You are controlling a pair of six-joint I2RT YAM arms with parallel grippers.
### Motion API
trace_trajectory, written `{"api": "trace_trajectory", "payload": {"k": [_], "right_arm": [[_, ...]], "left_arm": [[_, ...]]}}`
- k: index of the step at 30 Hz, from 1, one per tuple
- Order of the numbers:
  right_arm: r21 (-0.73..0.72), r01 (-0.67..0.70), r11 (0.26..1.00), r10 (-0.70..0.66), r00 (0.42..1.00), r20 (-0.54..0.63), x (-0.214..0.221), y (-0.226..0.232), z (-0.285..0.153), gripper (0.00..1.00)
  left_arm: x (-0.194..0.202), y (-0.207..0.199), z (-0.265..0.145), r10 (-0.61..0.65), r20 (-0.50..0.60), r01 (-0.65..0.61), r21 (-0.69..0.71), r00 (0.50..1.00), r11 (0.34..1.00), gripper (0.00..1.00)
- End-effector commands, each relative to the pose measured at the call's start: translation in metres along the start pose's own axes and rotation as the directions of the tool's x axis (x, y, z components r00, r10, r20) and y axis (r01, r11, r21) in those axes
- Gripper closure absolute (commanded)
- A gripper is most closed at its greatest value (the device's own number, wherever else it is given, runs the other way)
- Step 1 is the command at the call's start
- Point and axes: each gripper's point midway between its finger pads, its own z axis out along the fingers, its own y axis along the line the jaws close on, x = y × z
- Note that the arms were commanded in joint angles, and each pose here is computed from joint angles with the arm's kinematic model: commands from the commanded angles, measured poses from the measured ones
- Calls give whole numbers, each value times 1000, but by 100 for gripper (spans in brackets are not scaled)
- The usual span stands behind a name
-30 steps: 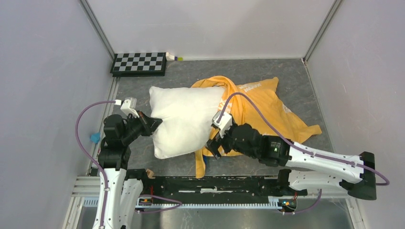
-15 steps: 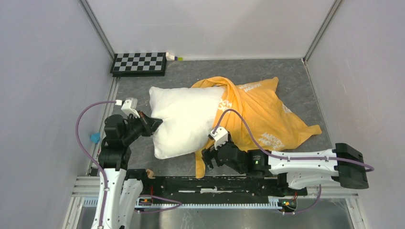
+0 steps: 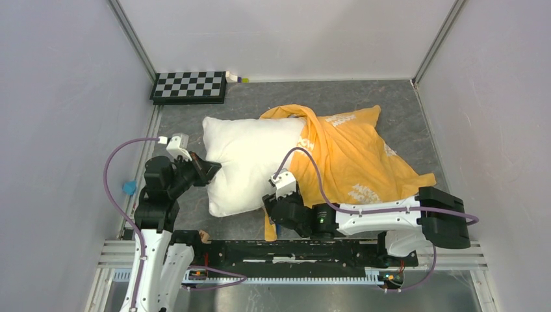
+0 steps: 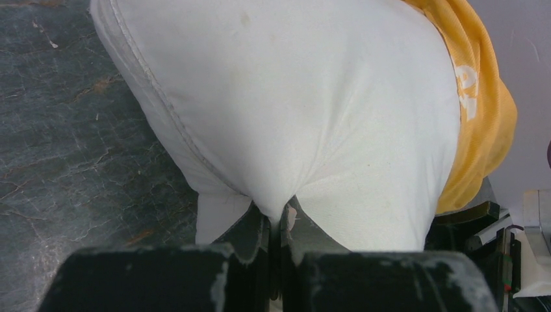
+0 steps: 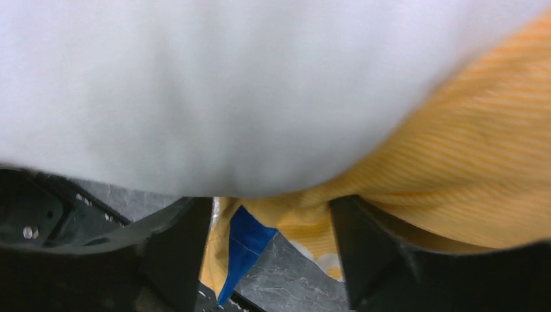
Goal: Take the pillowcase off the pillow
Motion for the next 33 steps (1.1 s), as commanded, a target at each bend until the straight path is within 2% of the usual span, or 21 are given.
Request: {"api": "trace_trajectory", "payload": {"k": [1, 4, 7, 13, 17, 21, 23, 26, 28, 31, 33], "right_arm": [[198, -96, 976, 78, 992, 100, -11, -39, -7, 45], [285, -96, 954, 64, 991, 118, -5, -70, -19, 79], [386, -67, 920, 23, 993, 118, 5, -109, -31, 100], [492, -126, 861, 69, 989, 132, 19, -192, -56, 100], [523, -195, 830, 121, 978, 172, 20, -236, -68, 100], [610, -221, 761, 148, 974, 169, 18, -276, -80, 100], [643, -237, 729, 154, 971, 183, 13, -289, -87, 100], [655, -243, 715, 152, 969, 194, 5, -302, -89, 100], [665, -239, 708, 161, 971, 178, 3, -310, -88, 100], [681, -241, 692, 181, 970, 160, 4, -321, -87, 100], [652, -255, 715, 192, 967, 168, 3, -319, -81, 100]], "left_arm": [[-18, -11, -4, 19, 65, -20, 24, 998, 999, 98], [-17, -9, -4, 19, 64, -19, 8, 998, 1000, 98], [-18, -5, -4, 16, 68, -15, -17, 998, 1000, 98], [-22, 17, -6, -9, 92, 22, -148, 996, 989, 98], [-28, 41, -14, -30, 146, 72, -286, 989, 955, 98], [-34, 62, -24, -40, 197, 120, -414, 980, 902, 98], [-39, 79, -36, -46, 242, 167, -509, 969, 844, 98], [-45, 114, -71, -45, 366, 302, -686, 930, 662, 98], [-46, 122, -82, -35, 399, 336, -718, 916, 609, 98], [-44, 129, -88, -37, 428, 372, -736, 903, 566, 98], [-41, 137, -95, -45, 457, 417, -763, 888, 495, 98]]}}
